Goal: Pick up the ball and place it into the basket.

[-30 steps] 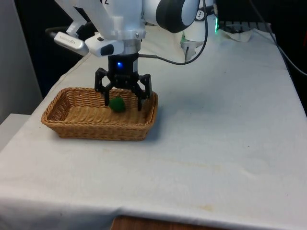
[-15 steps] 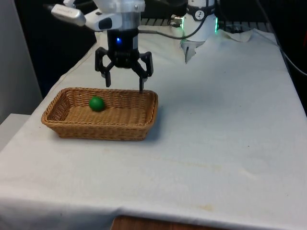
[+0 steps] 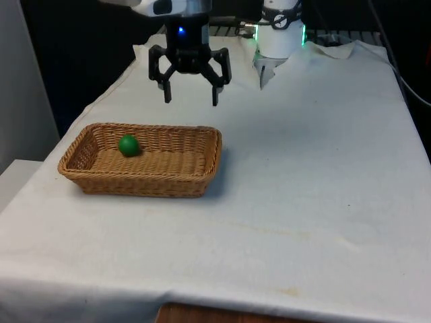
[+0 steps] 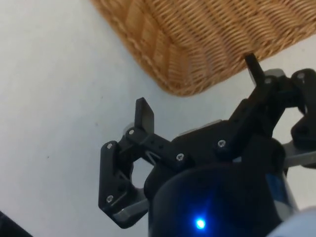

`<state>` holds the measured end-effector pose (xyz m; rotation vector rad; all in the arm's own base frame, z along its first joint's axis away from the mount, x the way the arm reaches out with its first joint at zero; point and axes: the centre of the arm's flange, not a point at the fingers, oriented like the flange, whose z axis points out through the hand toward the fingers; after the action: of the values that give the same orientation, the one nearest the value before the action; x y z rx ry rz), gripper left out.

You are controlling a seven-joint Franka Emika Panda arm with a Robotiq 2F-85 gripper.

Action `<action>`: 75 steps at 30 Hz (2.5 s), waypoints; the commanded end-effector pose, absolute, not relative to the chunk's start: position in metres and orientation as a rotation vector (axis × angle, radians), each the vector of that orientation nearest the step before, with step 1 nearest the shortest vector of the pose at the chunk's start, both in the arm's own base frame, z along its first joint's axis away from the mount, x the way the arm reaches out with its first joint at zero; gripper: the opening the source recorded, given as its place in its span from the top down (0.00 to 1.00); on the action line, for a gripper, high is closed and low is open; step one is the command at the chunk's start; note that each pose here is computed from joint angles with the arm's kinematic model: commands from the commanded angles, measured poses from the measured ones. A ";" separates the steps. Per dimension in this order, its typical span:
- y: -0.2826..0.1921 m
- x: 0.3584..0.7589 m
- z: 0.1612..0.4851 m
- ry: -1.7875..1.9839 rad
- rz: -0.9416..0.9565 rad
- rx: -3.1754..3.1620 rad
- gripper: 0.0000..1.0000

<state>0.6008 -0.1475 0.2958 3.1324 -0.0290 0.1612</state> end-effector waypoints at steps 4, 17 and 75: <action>-0.131 0.596 0.298 -0.026 0.166 3.132 0.00; -0.088 0.586 0.297 -0.015 0.186 3.163 0.00; 0.040 0.521 0.301 0.055 0.134 3.157 0.00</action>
<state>0.5206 0.0412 0.2998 3.1678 0.0652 0.1423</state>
